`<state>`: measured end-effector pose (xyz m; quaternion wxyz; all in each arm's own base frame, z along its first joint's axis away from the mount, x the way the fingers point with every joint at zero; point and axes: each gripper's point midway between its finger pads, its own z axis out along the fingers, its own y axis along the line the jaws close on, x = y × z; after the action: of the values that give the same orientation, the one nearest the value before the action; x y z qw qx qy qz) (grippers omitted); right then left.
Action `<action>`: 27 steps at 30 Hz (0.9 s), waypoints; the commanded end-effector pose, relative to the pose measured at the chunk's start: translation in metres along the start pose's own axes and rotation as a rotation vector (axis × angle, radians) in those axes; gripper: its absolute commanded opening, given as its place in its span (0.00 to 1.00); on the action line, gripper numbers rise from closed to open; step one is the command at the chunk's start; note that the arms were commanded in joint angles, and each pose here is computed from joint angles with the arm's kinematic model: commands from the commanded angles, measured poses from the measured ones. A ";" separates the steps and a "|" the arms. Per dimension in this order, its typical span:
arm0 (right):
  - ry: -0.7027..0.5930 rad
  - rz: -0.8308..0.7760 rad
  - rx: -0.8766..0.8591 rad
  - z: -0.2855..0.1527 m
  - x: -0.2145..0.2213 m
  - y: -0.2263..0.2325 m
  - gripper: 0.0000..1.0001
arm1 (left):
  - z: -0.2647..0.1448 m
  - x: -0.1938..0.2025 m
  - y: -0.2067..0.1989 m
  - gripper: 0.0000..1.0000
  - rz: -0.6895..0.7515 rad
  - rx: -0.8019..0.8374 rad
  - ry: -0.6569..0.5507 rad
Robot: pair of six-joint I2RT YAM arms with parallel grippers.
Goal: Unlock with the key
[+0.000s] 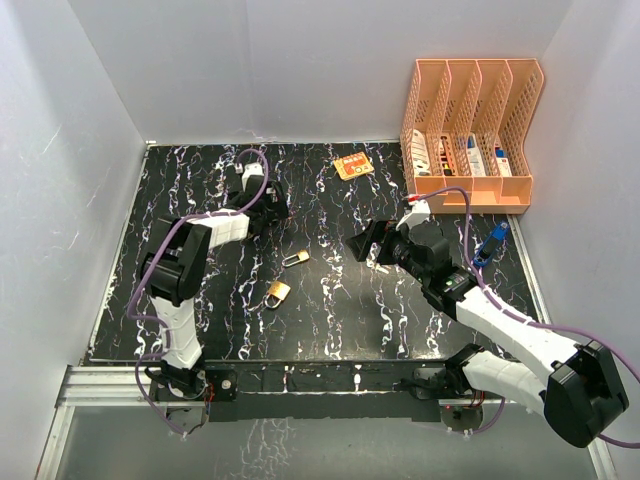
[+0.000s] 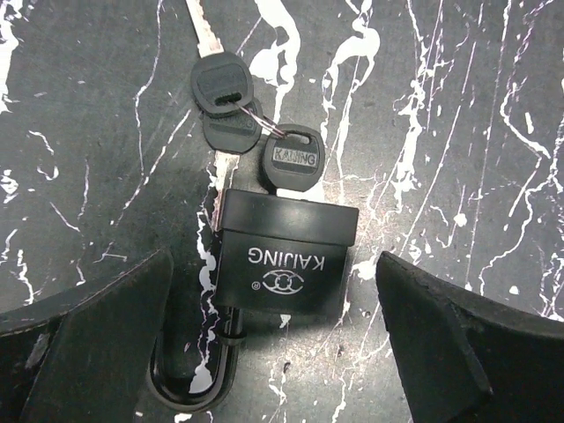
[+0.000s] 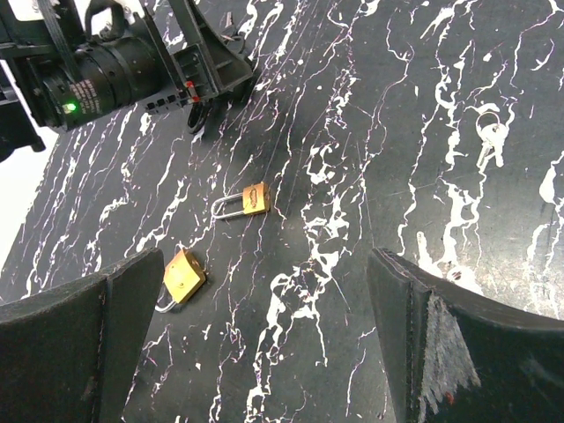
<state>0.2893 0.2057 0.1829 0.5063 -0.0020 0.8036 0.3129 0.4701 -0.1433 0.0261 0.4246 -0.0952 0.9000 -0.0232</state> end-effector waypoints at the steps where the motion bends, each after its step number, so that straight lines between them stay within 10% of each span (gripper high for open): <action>1: -0.040 0.006 0.011 0.003 -0.009 0.000 0.98 | -0.037 -0.051 0.000 0.98 -0.017 0.009 -0.106; 9: 0.029 0.046 0.162 0.014 0.006 -0.026 0.97 | -0.109 -0.062 -0.012 0.98 -0.070 0.123 -0.197; 27: 0.288 0.005 0.498 0.046 0.056 -0.096 0.50 | -0.188 0.023 -0.043 0.98 -0.010 0.297 -0.148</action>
<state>0.3110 0.1681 0.0648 0.3557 0.0692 0.9262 0.1043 0.3157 -0.2008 0.1159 0.4788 -0.0280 0.8651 -0.1466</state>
